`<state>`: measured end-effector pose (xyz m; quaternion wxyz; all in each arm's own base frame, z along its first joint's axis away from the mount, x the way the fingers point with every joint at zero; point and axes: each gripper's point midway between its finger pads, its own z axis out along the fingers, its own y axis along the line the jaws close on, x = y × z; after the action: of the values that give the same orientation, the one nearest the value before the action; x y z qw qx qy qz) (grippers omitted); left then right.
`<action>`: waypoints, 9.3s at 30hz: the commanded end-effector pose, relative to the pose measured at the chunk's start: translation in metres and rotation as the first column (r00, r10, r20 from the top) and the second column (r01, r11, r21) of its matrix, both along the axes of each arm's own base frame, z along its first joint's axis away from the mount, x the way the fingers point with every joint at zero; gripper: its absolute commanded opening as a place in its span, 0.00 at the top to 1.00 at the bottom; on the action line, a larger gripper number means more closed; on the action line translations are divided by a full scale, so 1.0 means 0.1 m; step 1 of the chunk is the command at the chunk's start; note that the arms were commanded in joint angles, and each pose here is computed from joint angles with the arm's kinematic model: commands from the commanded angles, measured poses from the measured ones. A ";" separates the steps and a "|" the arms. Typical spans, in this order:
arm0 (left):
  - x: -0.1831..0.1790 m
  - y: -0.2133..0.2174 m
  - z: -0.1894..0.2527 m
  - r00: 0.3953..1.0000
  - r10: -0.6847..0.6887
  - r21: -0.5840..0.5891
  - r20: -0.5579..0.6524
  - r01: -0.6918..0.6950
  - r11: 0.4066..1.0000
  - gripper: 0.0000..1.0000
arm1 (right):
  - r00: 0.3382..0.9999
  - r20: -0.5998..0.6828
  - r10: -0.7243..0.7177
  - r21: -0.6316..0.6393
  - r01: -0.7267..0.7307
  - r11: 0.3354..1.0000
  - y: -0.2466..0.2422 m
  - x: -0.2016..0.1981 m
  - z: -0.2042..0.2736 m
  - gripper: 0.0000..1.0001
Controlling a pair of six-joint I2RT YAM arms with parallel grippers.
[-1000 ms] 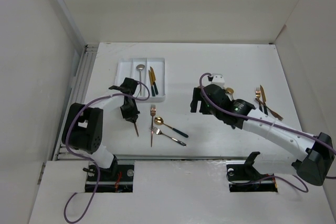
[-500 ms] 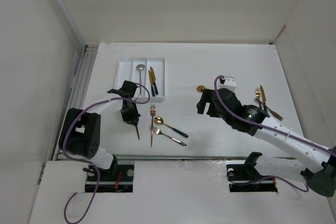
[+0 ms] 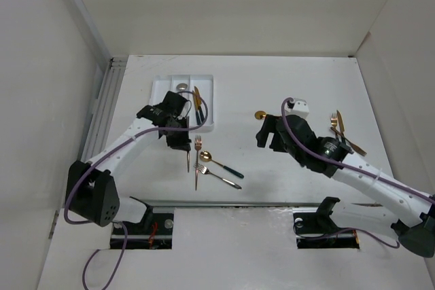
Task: Sort the eating utensils into containers
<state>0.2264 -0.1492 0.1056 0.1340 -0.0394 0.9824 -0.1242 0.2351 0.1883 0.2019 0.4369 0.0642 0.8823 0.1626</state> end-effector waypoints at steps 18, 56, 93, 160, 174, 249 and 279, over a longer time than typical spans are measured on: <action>2.19 -0.71 0.73 0.917 -0.020 -0.129 0.399 0.078 0.989 1.00 | 0.989 0.097 0.112 -0.060 -0.106 0.993 0.57 0.82 0.25 0.05; 2.07 0.96 1.68 0.753 0.250 0.042 0.608 -0.346 0.937 0.54 | 0.716 -0.277 0.641 -0.234 -0.697 0.678 1.22 -0.20 -1.16 0.38; 1.15 2.33 2.12 0.502 0.453 -0.051 0.737 -0.627 0.777 0.45 | 0.832 -0.233 0.503 -0.336 -0.554 0.761 1.49 0.18 -0.91 1.00; 1.25 0.70 1.05 0.841 -0.014 0.085 0.541 -0.038 0.996 0.54 | 0.692 -0.290 0.661 -0.206 -0.720 0.663 1.47 -0.76 -1.28 0.18; 1.11 0.75 1.04 0.820 -0.026 0.097 0.572 -0.036 0.995 0.50 | 0.704 -0.354 0.616 -0.301 -0.710 0.637 1.65 -0.54 -1.72 0.34; 1.20 -0.47 1.64 0.664 -0.337 -0.089 0.667 0.520 0.850 1.00 | 0.970 0.213 0.119 0.381 -0.195 0.904 2.09 1.32 1.26 0.79; 2.54 1.33 -0.23 0.919 -0.088 0.152 0.385 0.030 0.988 1.00 | 0.979 0.185 0.087 0.166 -0.118 0.979 1.28 2.20 0.78 0.24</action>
<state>0.4528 -0.0165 0.0567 0.2815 0.0133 0.9573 -0.0643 0.4498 0.3174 0.2510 0.4733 0.0458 0.8426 0.2528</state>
